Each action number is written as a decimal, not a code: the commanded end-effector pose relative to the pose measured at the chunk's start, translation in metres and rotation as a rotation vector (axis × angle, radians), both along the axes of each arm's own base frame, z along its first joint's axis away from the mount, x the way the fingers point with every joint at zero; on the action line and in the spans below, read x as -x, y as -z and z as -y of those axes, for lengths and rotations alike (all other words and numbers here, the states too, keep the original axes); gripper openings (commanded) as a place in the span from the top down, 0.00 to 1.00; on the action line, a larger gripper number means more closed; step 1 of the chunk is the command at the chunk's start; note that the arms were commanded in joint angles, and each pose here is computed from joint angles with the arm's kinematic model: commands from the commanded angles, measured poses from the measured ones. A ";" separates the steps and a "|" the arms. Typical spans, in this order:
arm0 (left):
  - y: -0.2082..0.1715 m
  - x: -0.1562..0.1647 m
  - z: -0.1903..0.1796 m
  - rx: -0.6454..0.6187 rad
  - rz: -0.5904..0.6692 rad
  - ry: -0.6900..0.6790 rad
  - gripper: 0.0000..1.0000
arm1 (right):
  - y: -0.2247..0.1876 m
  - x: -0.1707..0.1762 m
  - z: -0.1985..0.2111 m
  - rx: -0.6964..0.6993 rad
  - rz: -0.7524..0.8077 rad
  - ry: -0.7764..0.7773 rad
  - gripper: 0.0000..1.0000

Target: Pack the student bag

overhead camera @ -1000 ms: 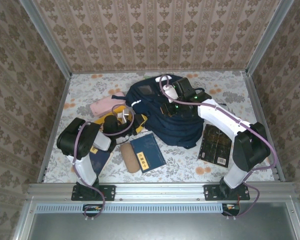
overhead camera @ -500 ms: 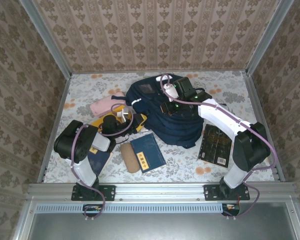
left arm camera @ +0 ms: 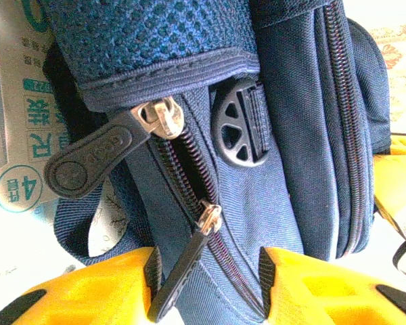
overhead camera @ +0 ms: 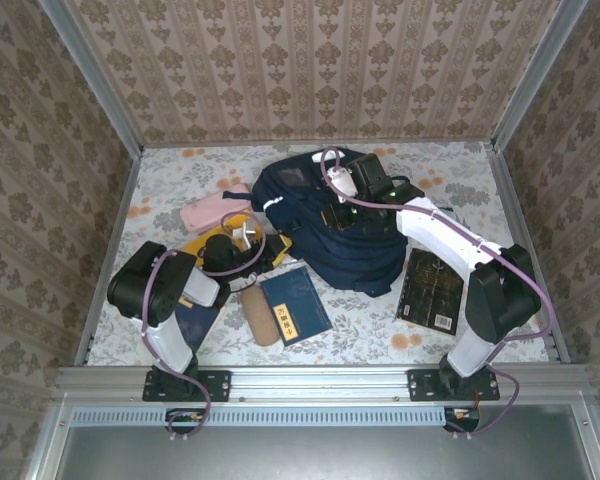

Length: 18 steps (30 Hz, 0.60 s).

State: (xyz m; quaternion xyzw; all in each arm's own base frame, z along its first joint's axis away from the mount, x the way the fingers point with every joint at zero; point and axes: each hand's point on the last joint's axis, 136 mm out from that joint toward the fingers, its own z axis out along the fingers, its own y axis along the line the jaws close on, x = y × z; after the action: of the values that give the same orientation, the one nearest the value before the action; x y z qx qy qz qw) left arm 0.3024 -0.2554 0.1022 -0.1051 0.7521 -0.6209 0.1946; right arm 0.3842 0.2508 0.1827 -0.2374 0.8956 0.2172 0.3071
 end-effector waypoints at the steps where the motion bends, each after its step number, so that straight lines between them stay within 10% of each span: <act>1: -0.014 -0.003 -0.002 0.019 0.052 -0.006 0.61 | -0.034 -0.019 -0.001 -0.055 0.103 0.027 1.00; 18: -0.033 0.002 0.004 -0.051 0.146 0.100 1.00 | -0.032 -0.018 0.004 -0.014 0.109 0.016 1.00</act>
State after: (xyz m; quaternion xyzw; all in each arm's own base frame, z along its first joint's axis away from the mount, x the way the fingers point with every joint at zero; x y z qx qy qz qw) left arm 0.3039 -0.2545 0.1140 -0.0767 0.7541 -0.6201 0.2023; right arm 0.3859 0.2490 0.1830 -0.2392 0.8951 0.2133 0.3100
